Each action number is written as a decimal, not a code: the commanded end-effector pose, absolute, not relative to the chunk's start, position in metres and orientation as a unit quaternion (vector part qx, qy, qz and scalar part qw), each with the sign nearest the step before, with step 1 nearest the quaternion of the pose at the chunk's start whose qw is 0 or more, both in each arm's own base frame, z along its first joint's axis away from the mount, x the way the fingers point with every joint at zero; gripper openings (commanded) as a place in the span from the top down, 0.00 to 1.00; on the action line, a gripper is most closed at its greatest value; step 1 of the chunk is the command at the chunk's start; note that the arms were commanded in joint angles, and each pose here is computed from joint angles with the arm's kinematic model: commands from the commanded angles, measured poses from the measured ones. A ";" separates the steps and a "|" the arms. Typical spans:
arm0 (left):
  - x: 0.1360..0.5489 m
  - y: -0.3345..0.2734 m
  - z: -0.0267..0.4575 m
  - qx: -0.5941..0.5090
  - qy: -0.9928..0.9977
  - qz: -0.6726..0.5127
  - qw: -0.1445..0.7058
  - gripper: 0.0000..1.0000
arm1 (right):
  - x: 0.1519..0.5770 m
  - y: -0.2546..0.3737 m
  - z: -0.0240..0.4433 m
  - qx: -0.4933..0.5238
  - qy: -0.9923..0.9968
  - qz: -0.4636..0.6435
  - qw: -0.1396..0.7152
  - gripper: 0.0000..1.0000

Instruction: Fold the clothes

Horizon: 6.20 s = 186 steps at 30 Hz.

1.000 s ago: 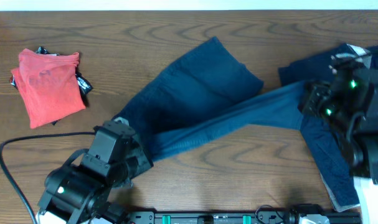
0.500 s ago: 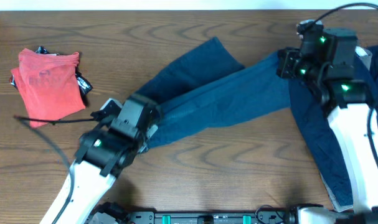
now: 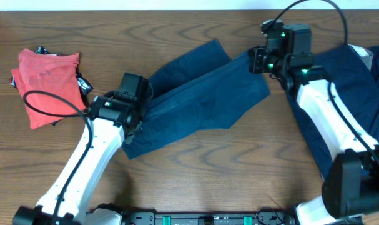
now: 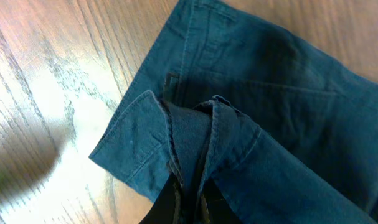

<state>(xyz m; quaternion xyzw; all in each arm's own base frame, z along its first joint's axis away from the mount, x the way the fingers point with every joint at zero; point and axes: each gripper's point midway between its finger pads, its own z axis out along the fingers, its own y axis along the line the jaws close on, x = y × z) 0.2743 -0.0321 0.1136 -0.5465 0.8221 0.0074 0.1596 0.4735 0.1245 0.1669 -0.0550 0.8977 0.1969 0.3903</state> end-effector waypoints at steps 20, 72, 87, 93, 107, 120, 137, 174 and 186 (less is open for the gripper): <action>0.314 0.034 0.078 -0.638 0.743 0.057 0.194 0.45 | 0.530 0.198 0.119 -0.111 0.855 0.191 0.469 0.55; 0.317 -0.004 -0.016 -0.348 0.930 -0.099 0.065 0.02 | 0.387 0.074 -0.021 0.002 0.992 -0.044 0.122 0.53; 0.307 -0.022 -0.020 -0.272 0.952 -0.137 0.024 0.94 | 0.401 0.090 0.043 -0.025 0.980 0.007 0.195 0.50; 0.305 -0.022 0.033 -0.249 0.960 -0.132 0.004 0.94 | 0.408 0.124 0.093 -0.087 0.958 0.099 0.255 0.95; 0.291 -0.026 0.153 -0.218 0.962 -0.149 0.071 0.94 | 0.341 0.238 0.085 -0.232 0.918 0.278 0.161 0.99; 0.299 -0.032 0.194 -0.205 0.955 -0.177 0.124 0.94 | 0.246 0.370 -0.002 -0.362 0.879 0.302 0.076 0.99; 0.311 -0.049 0.224 -0.236 0.931 -0.243 0.136 0.94 | 0.270 0.412 0.037 -0.384 0.843 0.324 0.192 0.86; 0.312 -0.130 0.210 -0.197 0.942 -0.243 0.119 0.94 | 0.322 0.211 -0.029 -0.224 0.963 0.139 0.053 0.96; 0.319 -0.201 0.170 -0.157 0.958 -0.217 0.101 0.94 | 0.320 0.210 -0.029 -0.224 0.964 0.138 0.049 0.98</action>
